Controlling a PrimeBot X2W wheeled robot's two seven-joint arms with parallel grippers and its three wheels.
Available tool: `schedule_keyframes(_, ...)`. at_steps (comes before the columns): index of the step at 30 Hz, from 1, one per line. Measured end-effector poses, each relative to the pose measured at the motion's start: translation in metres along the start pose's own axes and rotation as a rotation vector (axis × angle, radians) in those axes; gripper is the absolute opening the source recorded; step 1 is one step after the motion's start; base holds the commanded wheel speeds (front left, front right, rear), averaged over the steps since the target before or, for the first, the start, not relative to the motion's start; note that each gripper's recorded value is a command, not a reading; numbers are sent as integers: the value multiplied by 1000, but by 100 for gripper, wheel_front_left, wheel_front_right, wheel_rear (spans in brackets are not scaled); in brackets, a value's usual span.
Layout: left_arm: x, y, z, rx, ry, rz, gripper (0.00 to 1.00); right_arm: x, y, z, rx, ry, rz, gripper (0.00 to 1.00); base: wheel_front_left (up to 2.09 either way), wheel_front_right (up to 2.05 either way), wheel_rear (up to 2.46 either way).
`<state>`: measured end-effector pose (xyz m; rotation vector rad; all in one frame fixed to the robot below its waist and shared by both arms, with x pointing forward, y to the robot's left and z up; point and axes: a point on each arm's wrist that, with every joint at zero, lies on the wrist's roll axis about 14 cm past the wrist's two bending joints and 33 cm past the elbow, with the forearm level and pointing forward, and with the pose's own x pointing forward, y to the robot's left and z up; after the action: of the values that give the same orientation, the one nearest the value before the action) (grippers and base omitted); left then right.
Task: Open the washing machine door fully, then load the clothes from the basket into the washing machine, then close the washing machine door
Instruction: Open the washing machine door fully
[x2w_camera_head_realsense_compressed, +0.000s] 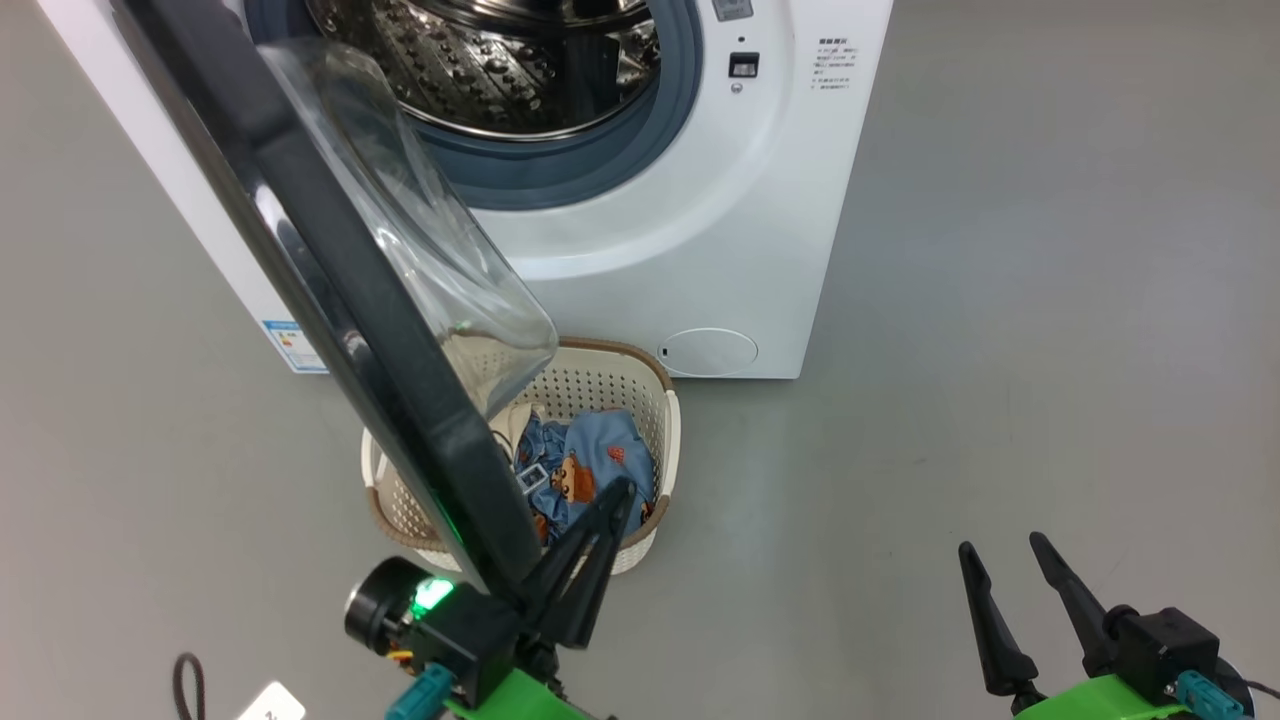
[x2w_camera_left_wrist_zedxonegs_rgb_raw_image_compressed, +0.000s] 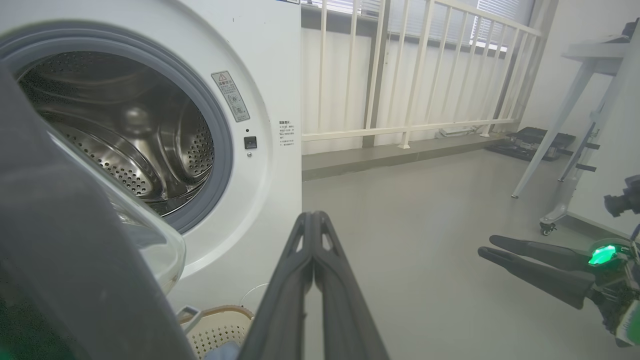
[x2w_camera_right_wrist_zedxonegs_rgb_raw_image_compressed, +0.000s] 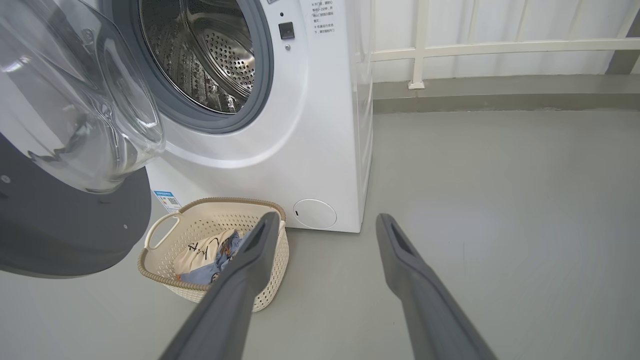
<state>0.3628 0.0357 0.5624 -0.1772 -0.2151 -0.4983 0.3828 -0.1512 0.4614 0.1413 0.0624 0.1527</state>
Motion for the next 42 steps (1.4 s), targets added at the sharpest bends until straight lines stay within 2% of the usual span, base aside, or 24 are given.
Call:
schedule_keyframes(16, 5, 21, -14, 0, 36, 66, 0, 8, 0, -8, 1, 23, 9, 100, 0, 0, 0)
schedule_keyframes(29, -8, 43, -17, 8, 55, 173, 0, 16, 14, -10, 7, 29, 55, 100, 0, 0, 0)
schedule_keyframes(42, -8, 46, -24, -2, 76, 187, 0, 16, 12, -15, 30, 44, 46, 100, 0, 0, 0)
